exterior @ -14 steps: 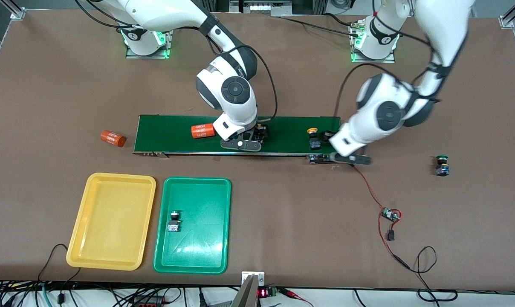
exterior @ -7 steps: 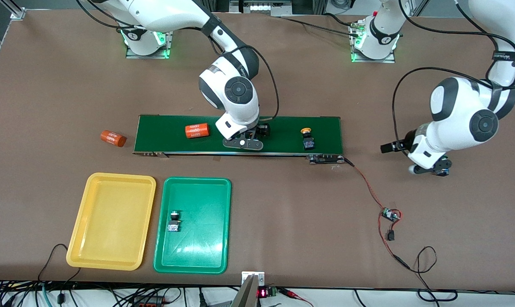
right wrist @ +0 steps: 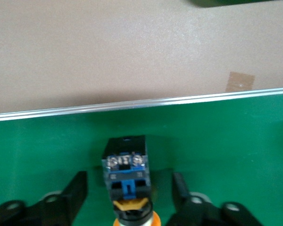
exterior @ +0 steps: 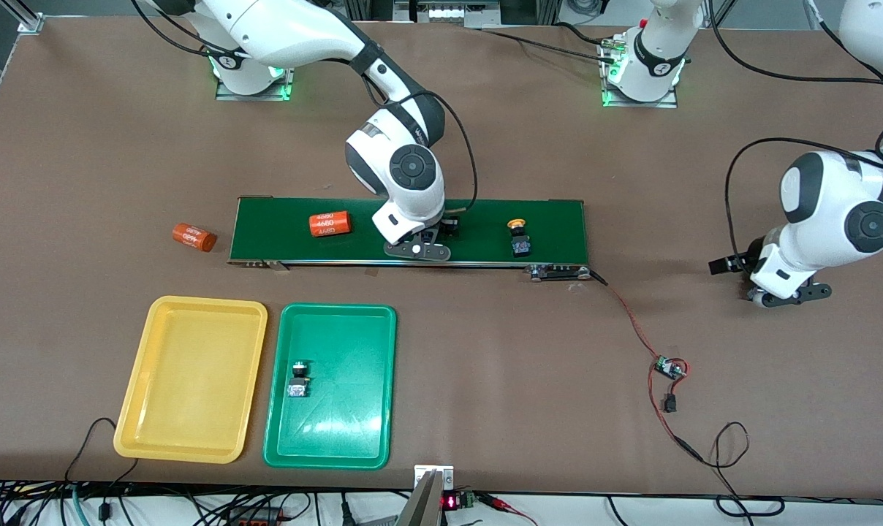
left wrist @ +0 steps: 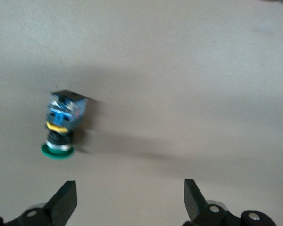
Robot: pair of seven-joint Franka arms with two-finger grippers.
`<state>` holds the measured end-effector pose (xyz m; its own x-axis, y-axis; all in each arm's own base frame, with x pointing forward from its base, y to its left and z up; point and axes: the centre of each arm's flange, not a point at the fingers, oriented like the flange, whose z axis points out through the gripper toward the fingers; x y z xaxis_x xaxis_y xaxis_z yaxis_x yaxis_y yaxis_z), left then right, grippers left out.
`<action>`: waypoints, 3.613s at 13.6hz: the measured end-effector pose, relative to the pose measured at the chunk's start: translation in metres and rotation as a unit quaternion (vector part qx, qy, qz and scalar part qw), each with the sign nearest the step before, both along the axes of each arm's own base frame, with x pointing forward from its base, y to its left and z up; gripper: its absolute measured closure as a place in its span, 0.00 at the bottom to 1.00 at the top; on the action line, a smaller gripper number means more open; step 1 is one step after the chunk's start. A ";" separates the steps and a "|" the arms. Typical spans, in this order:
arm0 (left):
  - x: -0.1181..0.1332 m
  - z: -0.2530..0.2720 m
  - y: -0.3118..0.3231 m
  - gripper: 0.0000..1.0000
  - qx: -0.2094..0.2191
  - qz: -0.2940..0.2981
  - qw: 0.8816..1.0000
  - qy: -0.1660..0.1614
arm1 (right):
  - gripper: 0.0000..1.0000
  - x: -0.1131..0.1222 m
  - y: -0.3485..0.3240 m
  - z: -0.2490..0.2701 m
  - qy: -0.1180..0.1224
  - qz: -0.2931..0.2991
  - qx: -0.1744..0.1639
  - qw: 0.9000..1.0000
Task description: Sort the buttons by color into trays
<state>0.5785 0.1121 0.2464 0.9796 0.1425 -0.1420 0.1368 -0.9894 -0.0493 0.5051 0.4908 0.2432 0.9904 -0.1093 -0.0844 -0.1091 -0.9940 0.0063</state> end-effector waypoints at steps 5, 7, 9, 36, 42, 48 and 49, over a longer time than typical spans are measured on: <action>0.002 -0.027 0.067 0.00 -0.042 -0.114 0.993 -0.010 | 0.67 0.026 -0.020 0.024 -0.006 -0.016 -0.009 1.000; 0.010 -0.026 0.081 0.00 -0.047 -0.141 0.989 -0.020 | 0.67 0.056 -0.049 0.061 -0.006 -0.009 -0.028 1.000; 0.016 -0.027 0.086 0.00 -0.050 -0.166 0.985 -0.025 | 0.67 0.089 -0.087 0.101 -0.007 -0.005 -0.038 0.999; -0.022 0.025 -0.187 0.67 -0.181 -0.140 0.969 0.095 | 0.67 0.252 -0.522 -0.004 -0.081 0.091 -0.066 0.990; -0.050 0.030 -0.314 0.67 -0.151 -0.084 0.982 0.076 | 0.60 0.248 -0.534 -0.023 -0.082 0.092 -0.071 0.990; -0.059 0.019 -0.352 0.67 -0.150 -0.083 0.984 0.049 | 0.20 0.245 -0.526 -0.027 -0.079 0.090 -0.061 0.991; -0.058 0.015 -0.354 0.67 -0.152 -0.081 0.984 0.044 | 0.18 0.244 -0.518 -0.024 -0.071 0.089 -0.052 0.992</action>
